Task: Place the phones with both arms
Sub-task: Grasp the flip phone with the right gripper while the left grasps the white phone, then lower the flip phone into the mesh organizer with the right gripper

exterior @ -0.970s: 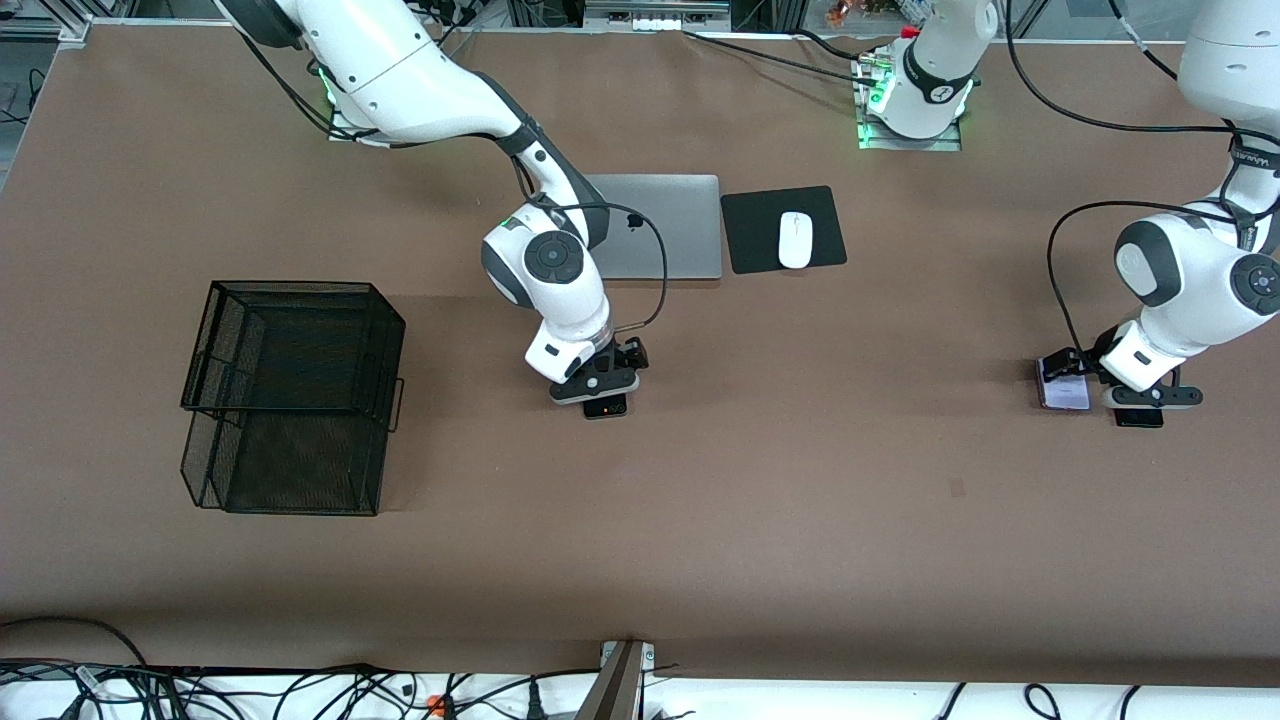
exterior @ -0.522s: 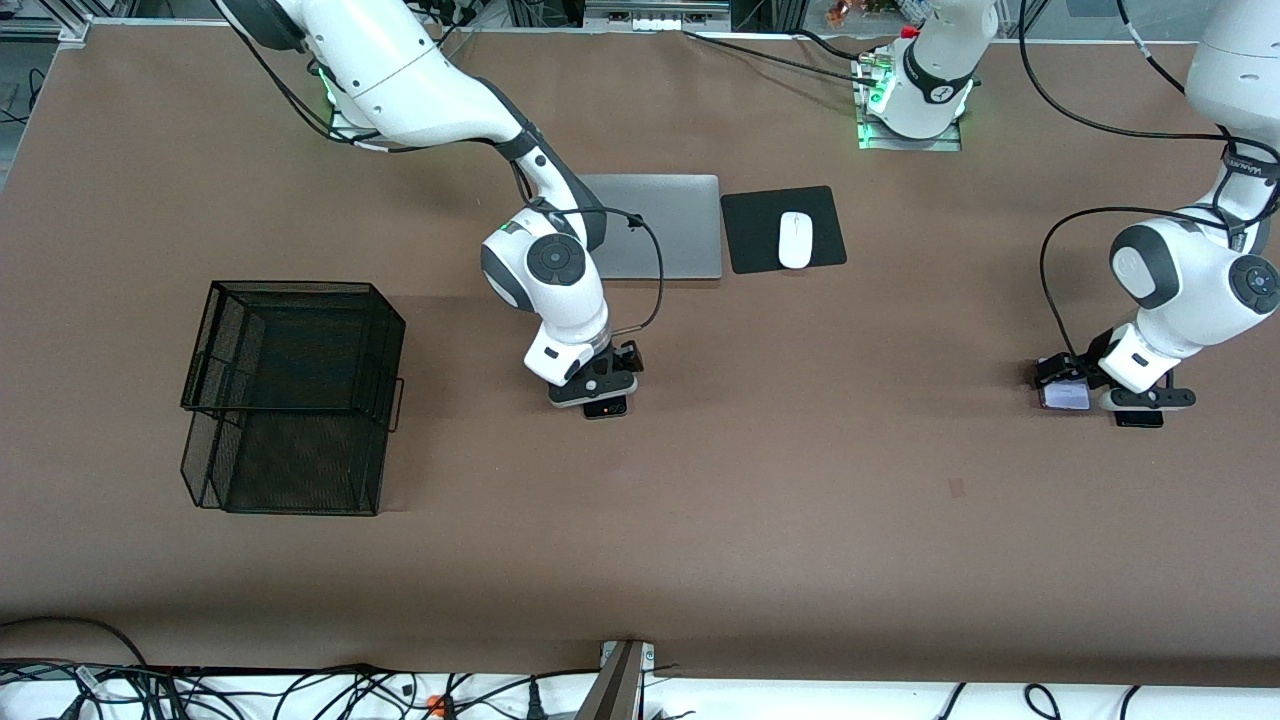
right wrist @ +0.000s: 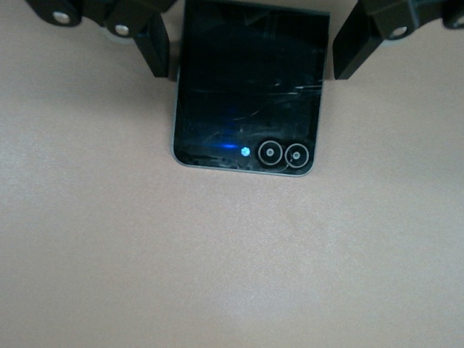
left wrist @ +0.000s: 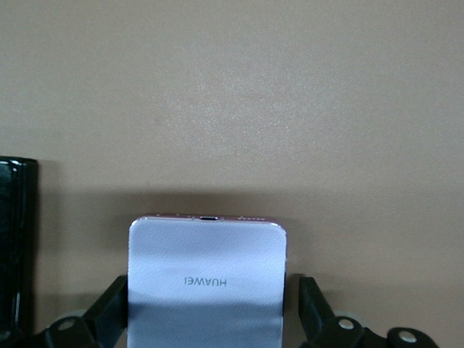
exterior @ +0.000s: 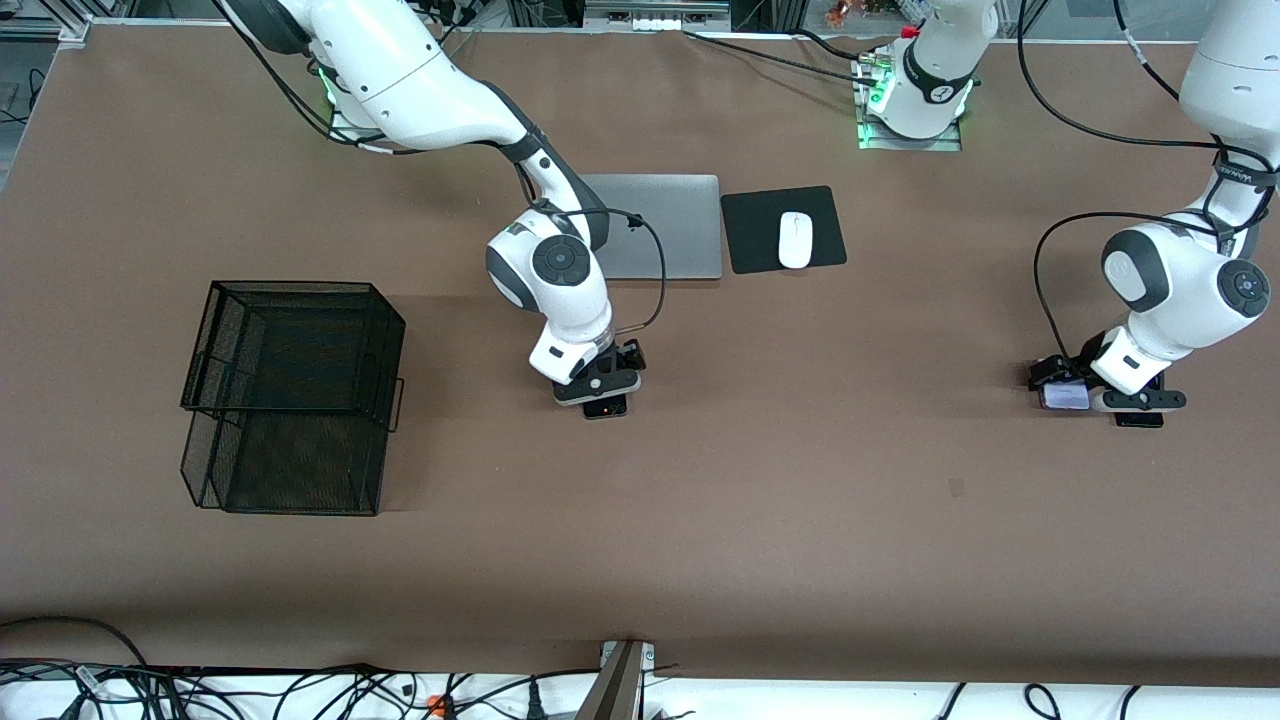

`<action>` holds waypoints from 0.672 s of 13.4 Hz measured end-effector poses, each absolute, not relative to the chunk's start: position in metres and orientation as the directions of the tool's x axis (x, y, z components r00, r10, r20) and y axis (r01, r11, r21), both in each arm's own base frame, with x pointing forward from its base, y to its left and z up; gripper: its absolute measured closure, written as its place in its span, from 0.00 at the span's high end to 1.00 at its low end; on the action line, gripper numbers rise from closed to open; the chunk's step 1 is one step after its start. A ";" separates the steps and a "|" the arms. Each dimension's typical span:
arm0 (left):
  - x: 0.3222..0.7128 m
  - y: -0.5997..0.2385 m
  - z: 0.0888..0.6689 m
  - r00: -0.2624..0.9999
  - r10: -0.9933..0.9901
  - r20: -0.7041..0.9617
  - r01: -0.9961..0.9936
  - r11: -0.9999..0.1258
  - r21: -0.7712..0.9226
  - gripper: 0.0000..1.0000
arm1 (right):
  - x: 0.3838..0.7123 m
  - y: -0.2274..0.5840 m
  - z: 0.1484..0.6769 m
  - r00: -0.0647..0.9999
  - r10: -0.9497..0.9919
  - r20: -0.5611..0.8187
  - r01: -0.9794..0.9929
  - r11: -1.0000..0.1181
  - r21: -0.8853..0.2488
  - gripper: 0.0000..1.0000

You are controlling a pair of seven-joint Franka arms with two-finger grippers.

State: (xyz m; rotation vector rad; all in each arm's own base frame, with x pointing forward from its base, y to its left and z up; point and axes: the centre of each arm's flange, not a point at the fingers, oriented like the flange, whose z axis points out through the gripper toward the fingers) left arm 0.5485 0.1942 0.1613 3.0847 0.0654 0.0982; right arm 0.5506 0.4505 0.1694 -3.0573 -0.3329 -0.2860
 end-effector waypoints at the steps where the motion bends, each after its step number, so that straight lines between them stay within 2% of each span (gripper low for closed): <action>1: 0.549 0.194 0.160 0.997 0.044 0.065 0.041 -0.998 0.055 1.00 | 0.551 0.450 0.169 0.960 0.208 0.189 0.217 -0.976 -0.032 0.97; 2: 0.549 0.194 0.160 0.997 0.045 0.066 0.041 -0.998 0.055 1.00 | 0.552 0.449 0.169 0.959 0.208 0.190 0.217 -0.976 -0.029 0.95; 4: 0.549 0.197 0.163 0.996 0.049 0.072 0.045 -0.998 0.052 0.85 | 0.553 0.448 0.171 0.958 0.209 0.196 0.218 -0.976 -0.025 0.79; 7: 0.549 0.197 0.164 0.996 0.049 0.072 0.046 -0.998 0.052 0.85 | 0.556 0.446 0.172 0.956 0.210 0.203 0.218 -0.976 -0.018 0.79; 9: 0.550 0.197 0.164 0.996 0.055 0.073 0.051 -0.997 0.052 0.85 | 0.572 0.436 0.188 0.956 0.194 0.222 0.198 -0.980 0.002 0.79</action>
